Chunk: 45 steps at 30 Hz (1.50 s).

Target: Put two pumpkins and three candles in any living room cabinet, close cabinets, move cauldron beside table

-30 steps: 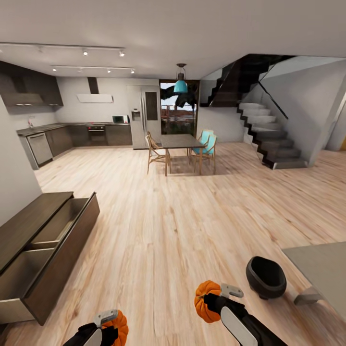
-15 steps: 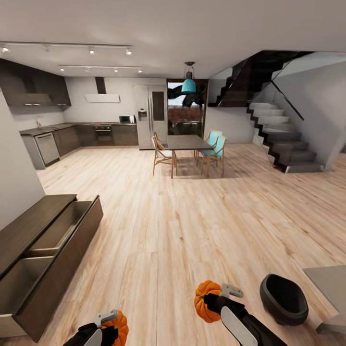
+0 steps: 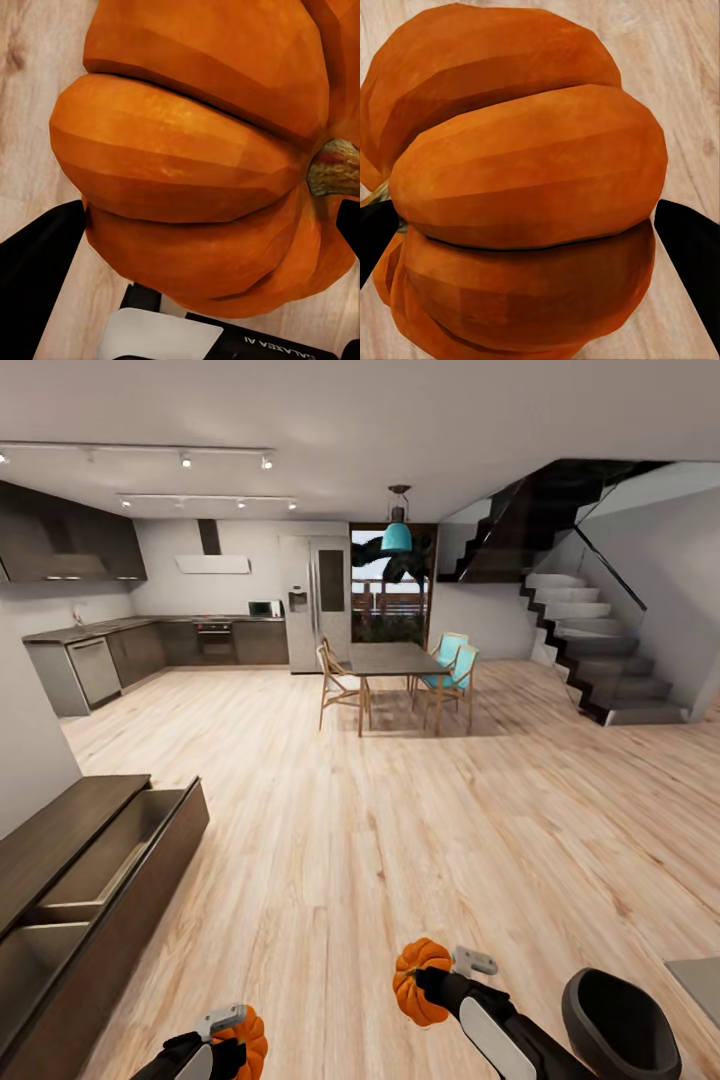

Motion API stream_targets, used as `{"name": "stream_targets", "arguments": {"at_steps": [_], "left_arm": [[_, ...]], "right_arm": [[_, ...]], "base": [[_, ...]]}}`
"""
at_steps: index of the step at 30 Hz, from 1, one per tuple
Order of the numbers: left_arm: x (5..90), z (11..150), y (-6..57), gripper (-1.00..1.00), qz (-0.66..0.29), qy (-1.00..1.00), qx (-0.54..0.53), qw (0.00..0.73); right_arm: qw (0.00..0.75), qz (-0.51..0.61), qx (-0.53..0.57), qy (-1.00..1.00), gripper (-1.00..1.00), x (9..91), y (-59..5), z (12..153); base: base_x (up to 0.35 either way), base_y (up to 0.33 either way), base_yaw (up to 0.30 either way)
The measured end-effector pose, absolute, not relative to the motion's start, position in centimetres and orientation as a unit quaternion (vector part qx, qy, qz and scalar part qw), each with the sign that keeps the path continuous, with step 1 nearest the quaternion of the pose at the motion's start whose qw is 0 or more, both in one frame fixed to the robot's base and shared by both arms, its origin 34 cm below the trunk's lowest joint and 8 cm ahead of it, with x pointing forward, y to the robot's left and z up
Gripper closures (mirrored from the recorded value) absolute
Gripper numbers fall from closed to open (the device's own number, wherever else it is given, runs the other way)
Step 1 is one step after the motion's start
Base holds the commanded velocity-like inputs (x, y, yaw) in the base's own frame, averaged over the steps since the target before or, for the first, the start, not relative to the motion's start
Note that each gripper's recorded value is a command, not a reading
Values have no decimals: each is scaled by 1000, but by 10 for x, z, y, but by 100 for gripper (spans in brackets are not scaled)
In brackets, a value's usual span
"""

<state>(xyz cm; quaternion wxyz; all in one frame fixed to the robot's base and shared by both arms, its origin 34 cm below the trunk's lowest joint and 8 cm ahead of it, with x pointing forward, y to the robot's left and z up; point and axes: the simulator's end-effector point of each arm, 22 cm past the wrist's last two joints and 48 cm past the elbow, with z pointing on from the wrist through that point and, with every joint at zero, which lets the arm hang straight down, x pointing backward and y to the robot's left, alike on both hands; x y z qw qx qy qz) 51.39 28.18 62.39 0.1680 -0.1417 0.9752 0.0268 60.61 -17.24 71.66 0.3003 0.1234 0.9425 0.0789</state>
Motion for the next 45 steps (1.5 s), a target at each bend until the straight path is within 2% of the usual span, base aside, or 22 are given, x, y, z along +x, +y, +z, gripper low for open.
{"name": "stream_targets", "arguments": {"at_steps": [11,45], "left_arm": [[514,624,282,100,27,975,-141,168],[514,624,281,100,28,975,-138,169]], "right_arm": [[330,90,133,930,100,617,-171,725],[331,91,135,930,100,618,-171,725]], "base": [[329,0,2],[324,0,22]]}}
